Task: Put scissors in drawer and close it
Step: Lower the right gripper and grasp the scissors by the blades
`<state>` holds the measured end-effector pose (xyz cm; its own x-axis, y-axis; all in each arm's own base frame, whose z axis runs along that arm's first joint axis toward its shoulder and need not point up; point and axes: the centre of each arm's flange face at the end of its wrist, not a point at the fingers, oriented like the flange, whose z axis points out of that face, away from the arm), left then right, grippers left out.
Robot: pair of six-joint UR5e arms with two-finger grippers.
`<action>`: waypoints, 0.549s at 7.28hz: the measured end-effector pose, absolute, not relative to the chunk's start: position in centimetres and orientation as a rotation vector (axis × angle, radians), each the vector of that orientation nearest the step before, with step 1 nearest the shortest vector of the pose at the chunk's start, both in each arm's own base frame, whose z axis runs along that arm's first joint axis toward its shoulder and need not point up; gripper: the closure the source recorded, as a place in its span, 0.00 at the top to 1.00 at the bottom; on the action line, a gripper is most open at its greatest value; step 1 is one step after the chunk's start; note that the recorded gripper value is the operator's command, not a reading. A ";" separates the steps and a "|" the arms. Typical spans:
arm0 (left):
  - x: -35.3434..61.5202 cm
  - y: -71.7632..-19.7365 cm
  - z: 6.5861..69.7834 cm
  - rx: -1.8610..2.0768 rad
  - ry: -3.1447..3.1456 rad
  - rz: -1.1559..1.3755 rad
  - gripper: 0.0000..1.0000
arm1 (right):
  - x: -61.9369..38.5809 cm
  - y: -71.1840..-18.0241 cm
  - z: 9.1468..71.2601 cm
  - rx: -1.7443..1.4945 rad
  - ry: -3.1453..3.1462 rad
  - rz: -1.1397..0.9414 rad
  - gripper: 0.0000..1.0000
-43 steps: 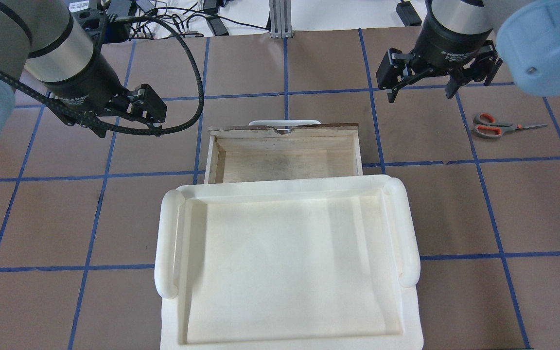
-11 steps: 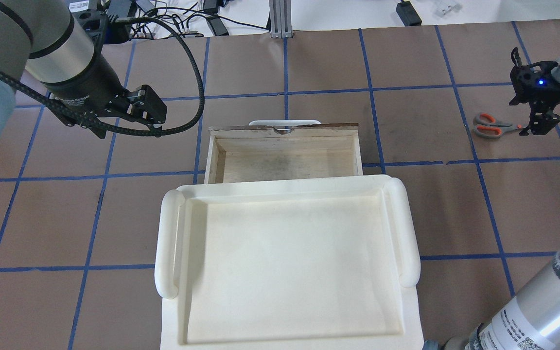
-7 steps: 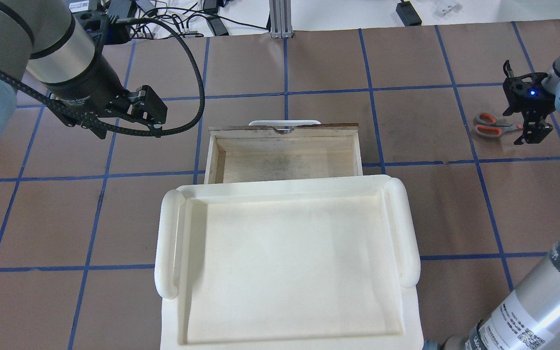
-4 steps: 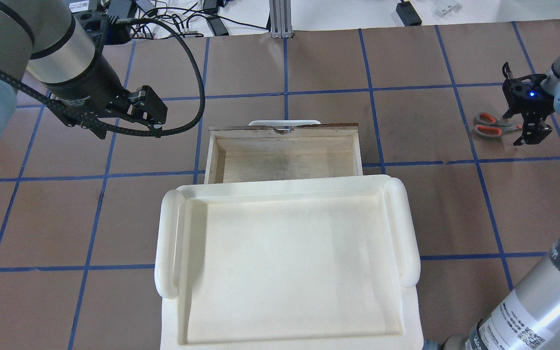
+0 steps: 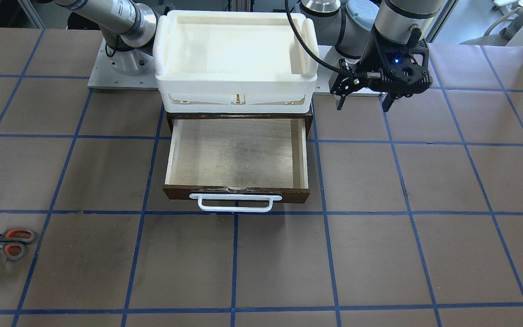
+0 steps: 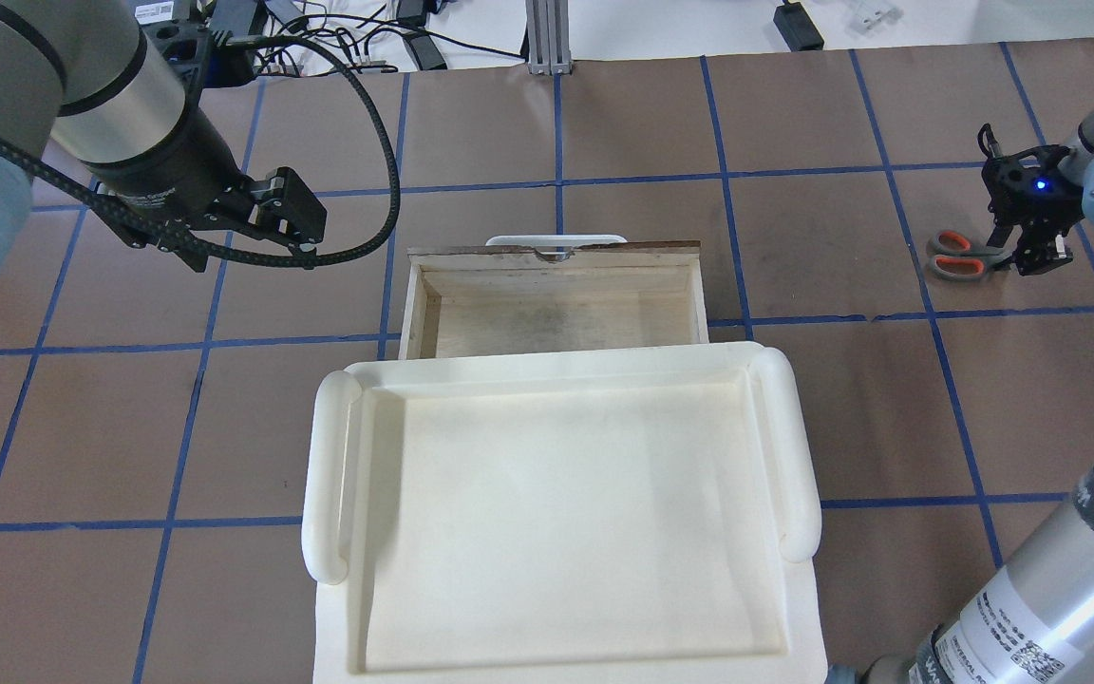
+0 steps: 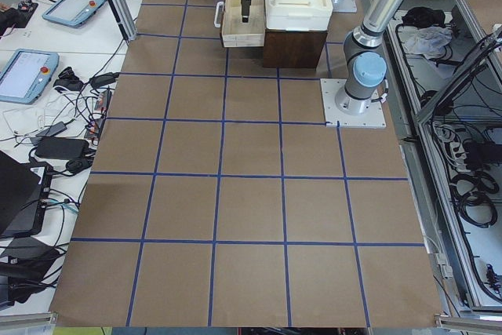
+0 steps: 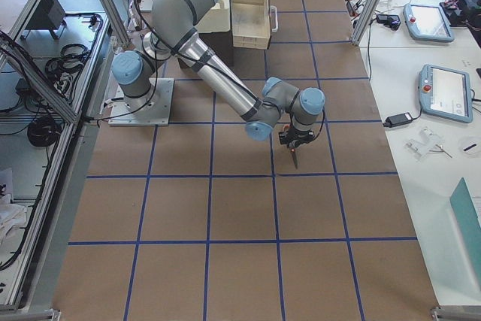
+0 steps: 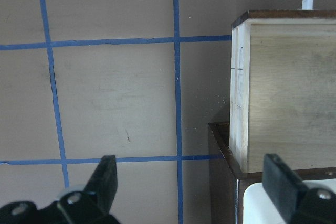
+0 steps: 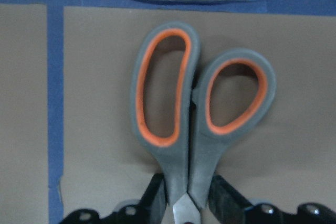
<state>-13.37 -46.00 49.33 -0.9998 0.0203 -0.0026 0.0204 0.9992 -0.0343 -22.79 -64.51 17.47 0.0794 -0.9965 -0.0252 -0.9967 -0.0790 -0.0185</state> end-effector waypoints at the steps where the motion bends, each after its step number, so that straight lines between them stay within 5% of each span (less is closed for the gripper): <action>1: -13.4 -46.0 49.3 0.032 3.139 -0.054 1.00 | -22.8 -64.5 17.7 -2.312 2.085 0.008 0.00; 4: -13.4 -46.0 49.3 0.032 3.139 -0.054 1.00 | -22.1 -64.6 20.6 -2.367 2.080 -0.010 0.00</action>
<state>-13.36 -46.00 49.33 -0.9998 0.0203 -0.0026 0.0203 0.9992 -0.0343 -22.10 -64.60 20.58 0.1285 -0.9917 0.0104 -0.9917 -0.1285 0.0026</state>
